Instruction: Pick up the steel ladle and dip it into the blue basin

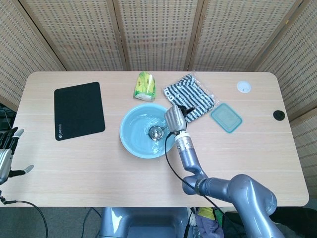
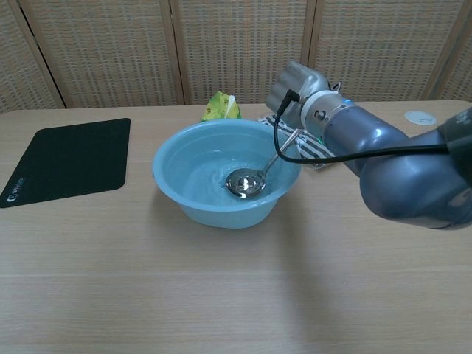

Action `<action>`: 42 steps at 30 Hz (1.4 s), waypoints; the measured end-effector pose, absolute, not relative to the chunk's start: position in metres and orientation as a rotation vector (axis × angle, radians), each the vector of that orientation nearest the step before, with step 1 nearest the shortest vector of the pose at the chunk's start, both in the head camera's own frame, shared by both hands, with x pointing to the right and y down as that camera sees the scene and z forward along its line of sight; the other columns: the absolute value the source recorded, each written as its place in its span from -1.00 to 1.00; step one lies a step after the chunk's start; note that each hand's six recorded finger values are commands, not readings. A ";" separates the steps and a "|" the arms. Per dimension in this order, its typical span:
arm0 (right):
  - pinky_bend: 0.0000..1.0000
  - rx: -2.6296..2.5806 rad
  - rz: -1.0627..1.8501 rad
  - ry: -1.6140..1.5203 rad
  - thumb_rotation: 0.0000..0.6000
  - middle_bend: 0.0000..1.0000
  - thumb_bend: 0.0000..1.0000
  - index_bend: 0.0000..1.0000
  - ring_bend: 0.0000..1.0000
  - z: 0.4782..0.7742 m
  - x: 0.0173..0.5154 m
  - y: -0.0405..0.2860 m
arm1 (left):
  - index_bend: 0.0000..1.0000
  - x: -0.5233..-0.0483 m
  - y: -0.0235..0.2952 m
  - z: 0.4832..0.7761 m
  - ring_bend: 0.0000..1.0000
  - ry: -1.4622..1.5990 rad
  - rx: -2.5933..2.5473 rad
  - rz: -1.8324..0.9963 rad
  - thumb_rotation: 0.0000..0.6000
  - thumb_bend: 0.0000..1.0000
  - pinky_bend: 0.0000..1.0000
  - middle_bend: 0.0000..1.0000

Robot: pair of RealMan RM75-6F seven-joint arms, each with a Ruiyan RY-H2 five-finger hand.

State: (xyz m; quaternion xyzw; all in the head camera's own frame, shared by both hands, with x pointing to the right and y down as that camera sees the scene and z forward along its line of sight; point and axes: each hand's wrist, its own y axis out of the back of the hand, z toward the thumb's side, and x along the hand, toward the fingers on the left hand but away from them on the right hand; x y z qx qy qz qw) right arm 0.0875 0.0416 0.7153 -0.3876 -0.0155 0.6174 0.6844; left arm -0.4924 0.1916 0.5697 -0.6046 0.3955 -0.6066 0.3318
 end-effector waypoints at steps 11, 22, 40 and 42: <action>1.00 -0.909 1.401 0.054 1.00 1.00 0.71 0.75 0.99 0.714 0.091 0.073 | -1.00 -0.491 0.192 0.569 -1.00 1.033 -1.579 -1.580 1.00 -1.00 -1.00 -1.00; 1.00 -1.112 1.624 -0.025 1.00 1.00 0.73 0.76 1.00 0.702 0.110 0.068 | -1.00 -0.491 0.193 0.568 -1.00 1.034 -1.584 -1.577 1.00 -1.00 -1.00 -1.00; 1.00 -1.176 1.749 -0.195 1.00 1.00 0.73 0.76 1.00 0.653 0.128 0.032 | -1.00 -0.491 0.192 0.567 -1.00 1.040 -1.597 -1.571 1.00 -1.00 -1.00 -1.00; 1.00 -1.178 1.754 -0.206 1.00 1.00 0.73 0.76 1.00 0.649 0.126 0.029 | -1.00 -0.491 0.192 0.567 -1.00 1.041 -1.599 -1.571 1.00 -1.00 -1.00 -1.00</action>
